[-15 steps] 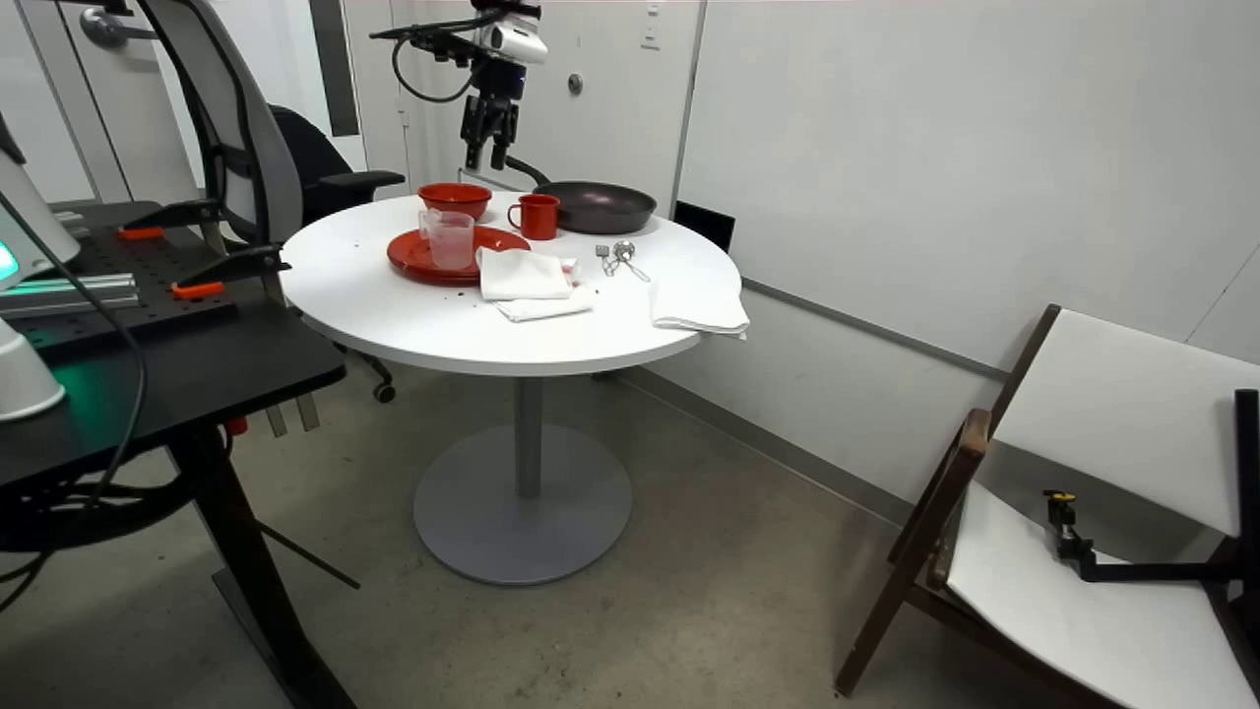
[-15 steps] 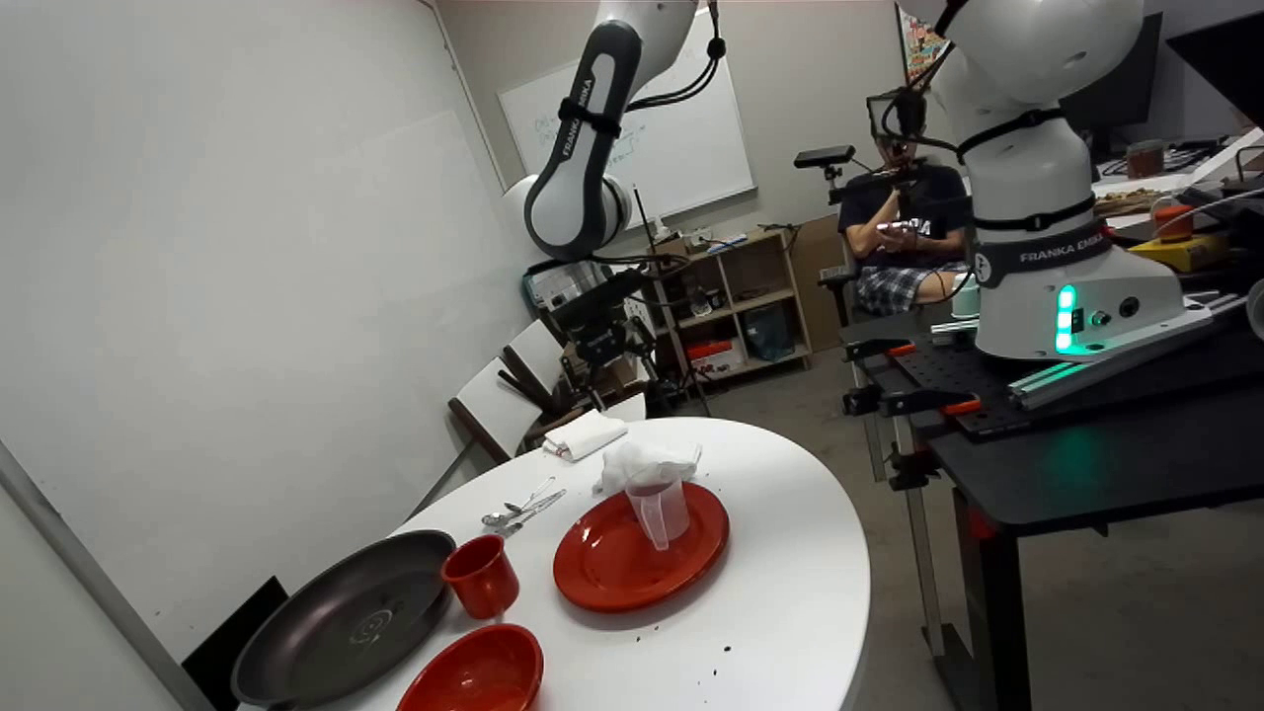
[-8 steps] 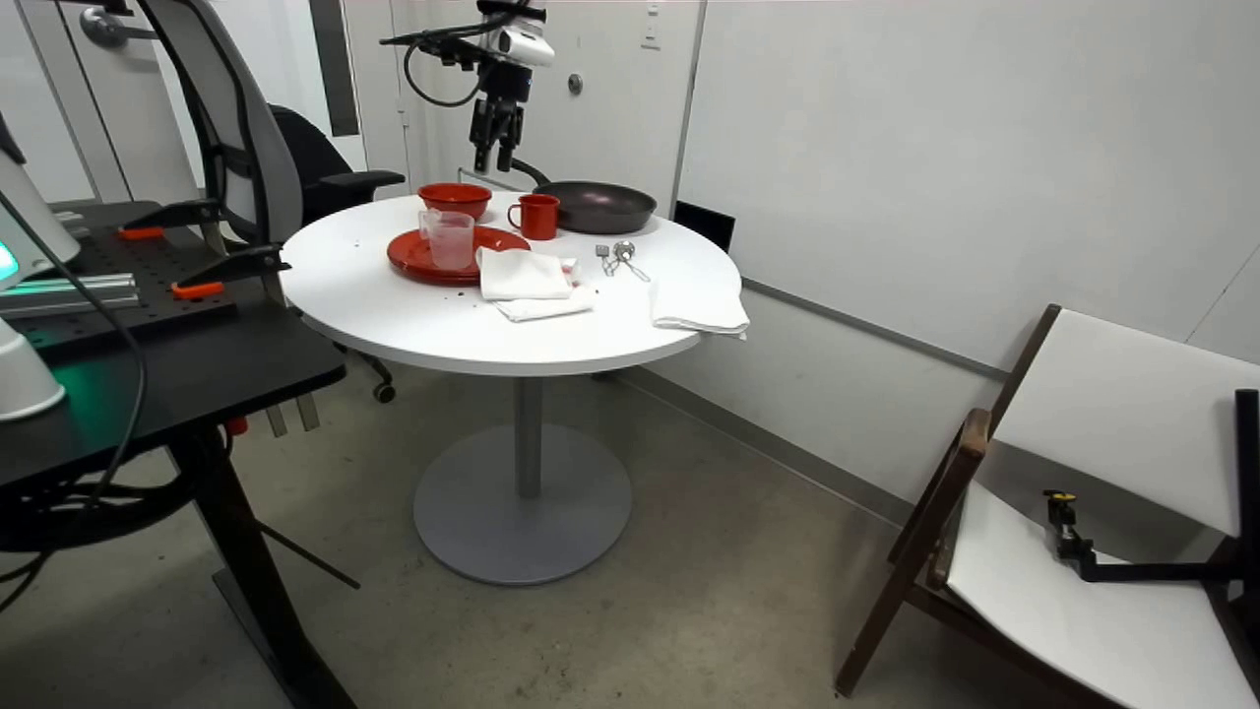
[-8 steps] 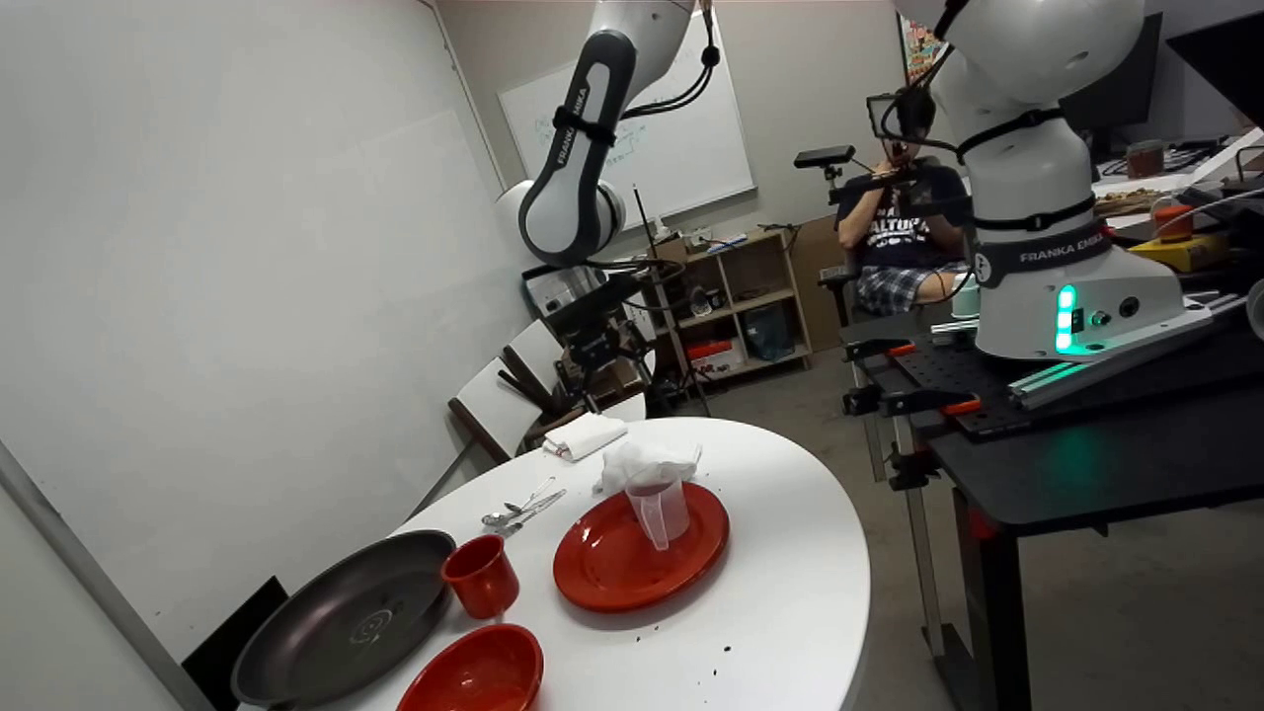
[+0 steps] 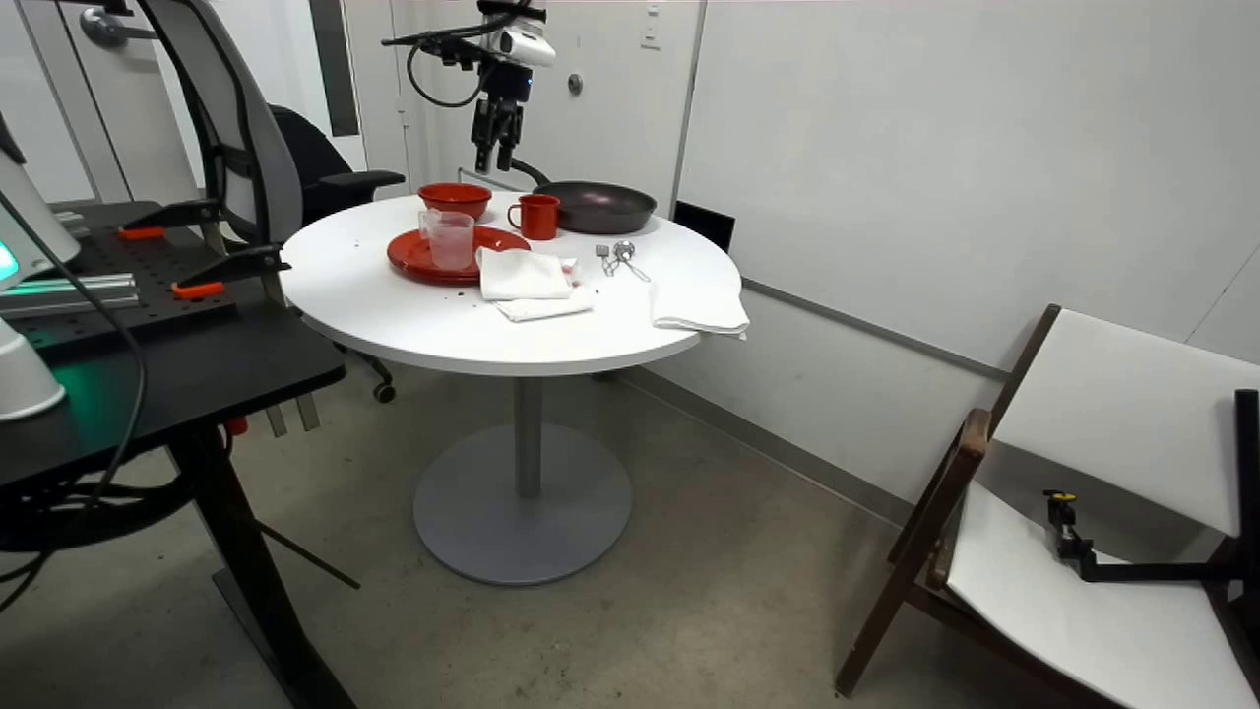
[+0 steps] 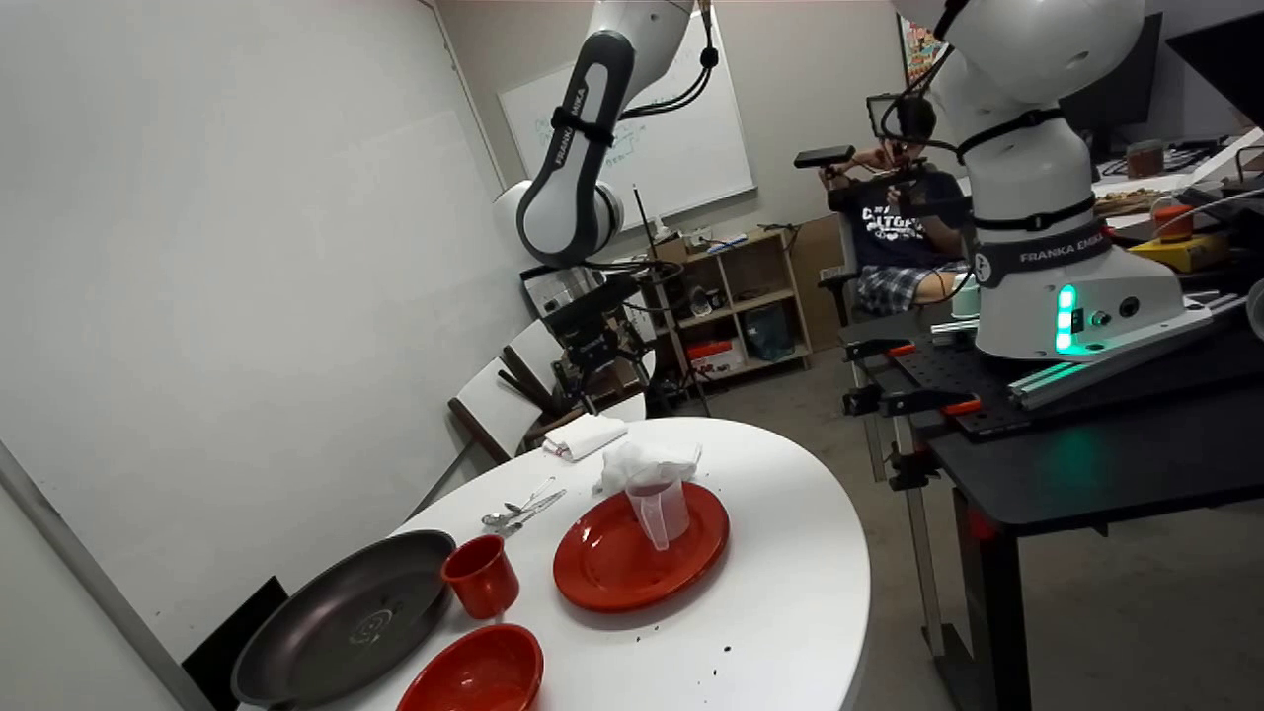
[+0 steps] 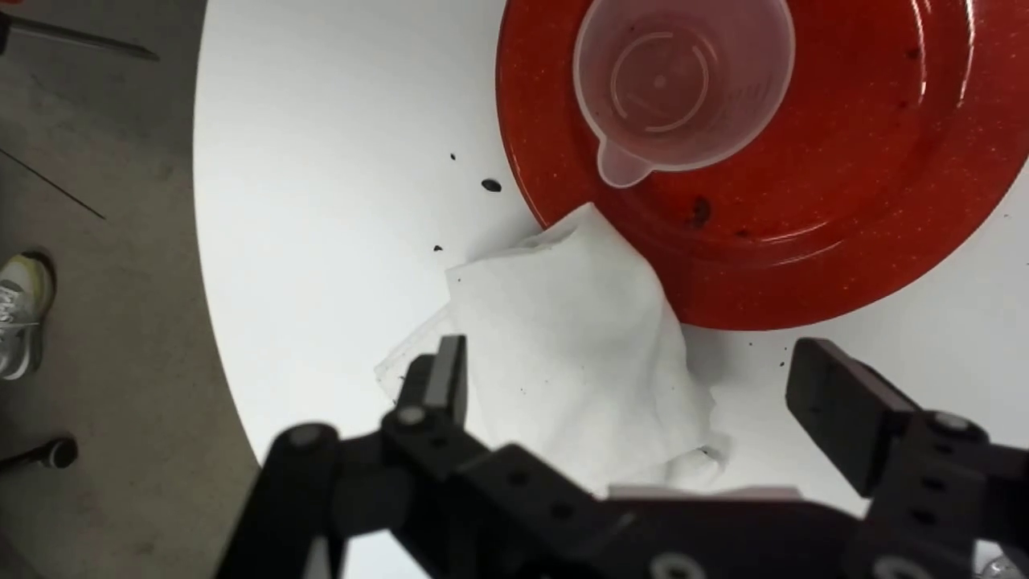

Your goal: Use the towel to wipe the table

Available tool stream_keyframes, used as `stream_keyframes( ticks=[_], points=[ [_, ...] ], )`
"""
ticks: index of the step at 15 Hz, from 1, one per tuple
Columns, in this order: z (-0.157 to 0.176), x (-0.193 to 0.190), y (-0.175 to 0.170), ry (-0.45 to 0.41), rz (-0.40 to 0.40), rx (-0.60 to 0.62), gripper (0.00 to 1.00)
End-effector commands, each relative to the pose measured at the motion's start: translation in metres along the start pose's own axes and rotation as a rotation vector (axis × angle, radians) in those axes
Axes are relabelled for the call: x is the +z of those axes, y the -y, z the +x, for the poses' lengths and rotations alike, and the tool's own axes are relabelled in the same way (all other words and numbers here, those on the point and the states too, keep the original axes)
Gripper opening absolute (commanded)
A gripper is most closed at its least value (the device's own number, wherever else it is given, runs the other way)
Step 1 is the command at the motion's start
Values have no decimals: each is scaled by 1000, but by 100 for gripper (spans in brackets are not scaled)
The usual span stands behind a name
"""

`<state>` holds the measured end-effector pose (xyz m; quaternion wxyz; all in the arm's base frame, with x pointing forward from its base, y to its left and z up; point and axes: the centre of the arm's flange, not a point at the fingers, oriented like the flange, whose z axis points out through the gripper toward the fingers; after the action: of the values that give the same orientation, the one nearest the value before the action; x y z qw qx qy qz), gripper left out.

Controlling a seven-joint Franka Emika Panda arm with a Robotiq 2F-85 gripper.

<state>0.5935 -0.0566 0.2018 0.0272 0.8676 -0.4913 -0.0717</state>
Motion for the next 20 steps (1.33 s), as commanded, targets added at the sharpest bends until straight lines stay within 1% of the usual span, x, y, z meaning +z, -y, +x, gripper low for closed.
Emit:
stream_keyframes(
  ticks=[1,4,7,13,17,20],
  points=[
    [-4,-11,-3,-22,14,1,100],
    [-3,-19,-5,-33,35,1,100],
    [6,-15,-4,-39,43,0,100],
    [24,20,-4,-51,61,1,100],
    [36,50,-7,-46,44,7,100],
    [43,68,-8,-45,60,12,100]
  ],
)
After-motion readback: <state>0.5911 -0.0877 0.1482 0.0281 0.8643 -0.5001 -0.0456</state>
